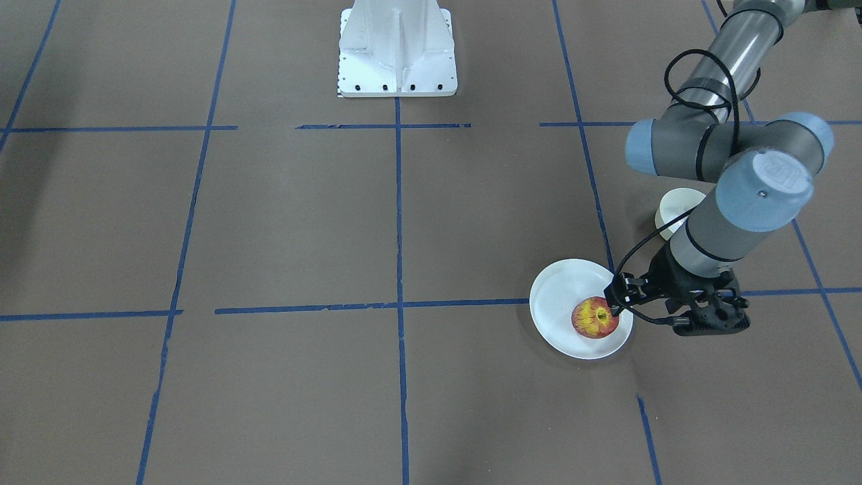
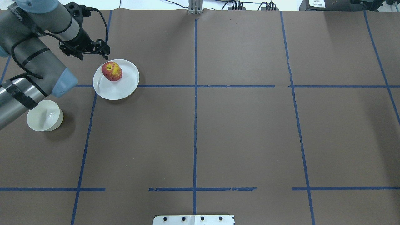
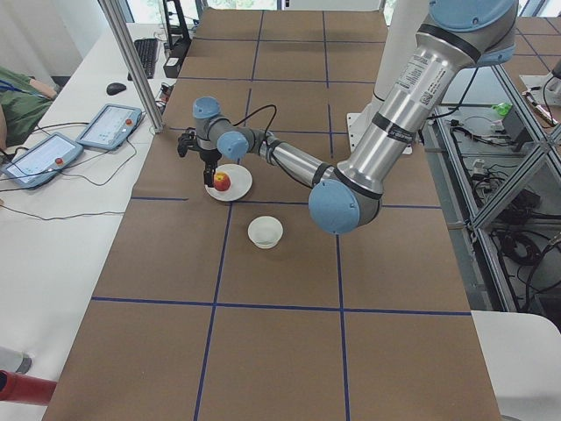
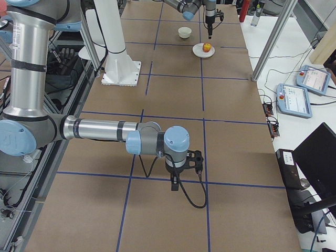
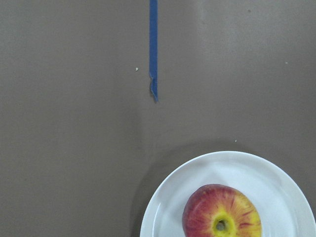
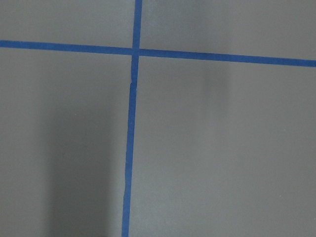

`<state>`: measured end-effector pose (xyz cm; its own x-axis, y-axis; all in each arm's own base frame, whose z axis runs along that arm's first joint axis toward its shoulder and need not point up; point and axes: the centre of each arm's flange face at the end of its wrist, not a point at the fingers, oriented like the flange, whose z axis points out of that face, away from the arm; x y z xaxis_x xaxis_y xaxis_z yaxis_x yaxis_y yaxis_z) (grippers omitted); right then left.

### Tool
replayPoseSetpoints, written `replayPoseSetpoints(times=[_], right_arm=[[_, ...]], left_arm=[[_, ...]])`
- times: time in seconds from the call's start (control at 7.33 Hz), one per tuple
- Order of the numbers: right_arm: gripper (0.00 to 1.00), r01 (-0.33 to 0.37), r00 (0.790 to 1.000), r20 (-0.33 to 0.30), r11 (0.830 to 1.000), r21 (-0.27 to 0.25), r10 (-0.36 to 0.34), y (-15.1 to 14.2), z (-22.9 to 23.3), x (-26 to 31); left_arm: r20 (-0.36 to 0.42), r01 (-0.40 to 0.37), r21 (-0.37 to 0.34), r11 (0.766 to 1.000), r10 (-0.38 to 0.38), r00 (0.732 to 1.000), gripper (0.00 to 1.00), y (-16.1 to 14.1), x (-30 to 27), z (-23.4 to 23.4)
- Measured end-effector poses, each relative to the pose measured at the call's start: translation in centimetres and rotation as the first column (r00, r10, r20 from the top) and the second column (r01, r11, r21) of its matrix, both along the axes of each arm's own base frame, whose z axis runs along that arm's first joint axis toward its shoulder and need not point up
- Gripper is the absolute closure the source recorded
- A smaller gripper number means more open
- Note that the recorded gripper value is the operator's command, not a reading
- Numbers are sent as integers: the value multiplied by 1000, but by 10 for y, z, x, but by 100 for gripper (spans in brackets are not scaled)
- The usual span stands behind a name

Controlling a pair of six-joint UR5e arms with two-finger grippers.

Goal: Move apple from plate to bowl
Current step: 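Reach the left gripper down over the apple on the white plate, then close the left gripper on the apple and lift it off the plate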

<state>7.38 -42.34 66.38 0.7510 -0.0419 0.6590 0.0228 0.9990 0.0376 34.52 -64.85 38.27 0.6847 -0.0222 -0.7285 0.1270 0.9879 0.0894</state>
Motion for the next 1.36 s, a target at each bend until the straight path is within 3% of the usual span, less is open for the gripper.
replayPoseSetpoints(times=[0.82, 0.95, 1.09, 1.23, 1.36], right_arm=[[0, 0, 1000, 0, 1000, -1, 0, 0, 0, 0], [0, 0, 1000, 0, 1000, 0, 0, 0, 0, 0], [0, 0, 1000, 0, 1000, 1, 0, 0, 0, 0], [0, 0, 1000, 0, 1000, 0, 0, 0, 0, 0], [0, 0, 1000, 0, 1000, 0, 0, 0, 0, 0]], left_arm=[[-29, 12, -54, 998, -13, 1000, 0, 11, 63, 26], [-29, 8, -57, 998, -10, 1000, 14, 13, 68, 30], [-30, 4, -58, 998, -6, 1000, 56, 15, 71, 31], [-34, 1, -58, 998, -3, 999, 85, 16, 73, 31], [-39, -2, -59, 998, -1, 999, 93, 16, 73, 31]])
